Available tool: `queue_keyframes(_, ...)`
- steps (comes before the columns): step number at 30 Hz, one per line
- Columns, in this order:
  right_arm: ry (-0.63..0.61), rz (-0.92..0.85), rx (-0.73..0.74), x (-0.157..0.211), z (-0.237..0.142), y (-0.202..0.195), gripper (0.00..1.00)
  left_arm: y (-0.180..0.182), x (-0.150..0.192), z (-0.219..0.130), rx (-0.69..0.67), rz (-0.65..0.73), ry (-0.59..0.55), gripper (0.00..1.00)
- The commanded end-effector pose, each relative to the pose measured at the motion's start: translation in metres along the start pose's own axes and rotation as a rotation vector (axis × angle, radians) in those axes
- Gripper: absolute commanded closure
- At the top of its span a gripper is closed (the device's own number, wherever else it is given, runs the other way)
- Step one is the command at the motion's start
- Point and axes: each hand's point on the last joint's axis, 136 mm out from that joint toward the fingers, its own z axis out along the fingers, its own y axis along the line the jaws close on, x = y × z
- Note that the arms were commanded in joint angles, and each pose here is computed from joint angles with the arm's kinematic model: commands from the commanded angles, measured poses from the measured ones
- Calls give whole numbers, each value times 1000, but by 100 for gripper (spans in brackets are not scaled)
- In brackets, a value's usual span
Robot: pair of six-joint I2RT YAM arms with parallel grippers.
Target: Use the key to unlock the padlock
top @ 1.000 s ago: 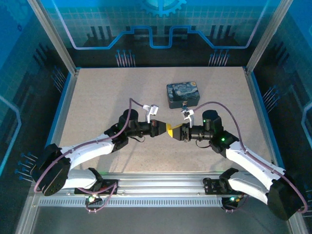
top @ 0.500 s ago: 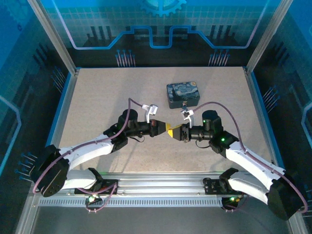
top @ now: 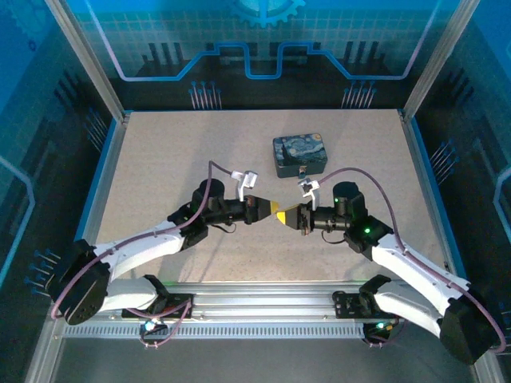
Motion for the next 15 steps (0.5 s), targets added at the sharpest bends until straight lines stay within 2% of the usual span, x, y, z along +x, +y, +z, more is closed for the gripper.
queue_keyframes(1,12,17,31,8,-3,-8,97,-9,-10,-5,4,51,-45,100)
queue_keyframes(5,6,15,33,7,-4,-8,100,-10,-10,-5,8,53,-44,100)
queue_keyframes(9,3,13,37,6,-4,-8,100,-12,-9,-5,19,57,-41,94)
queue_keyframes(10,4,13,41,7,-4,-9,100,-13,-10,-5,22,59,-41,91)
queue_keyframes(12,7,10,48,7,-4,-10,100,-12,-10,-6,18,60,-43,76)
queue_keyframes(15,29,-1,85,11,-5,-15,100,-10,-11,-8,-3,64,-46,60)
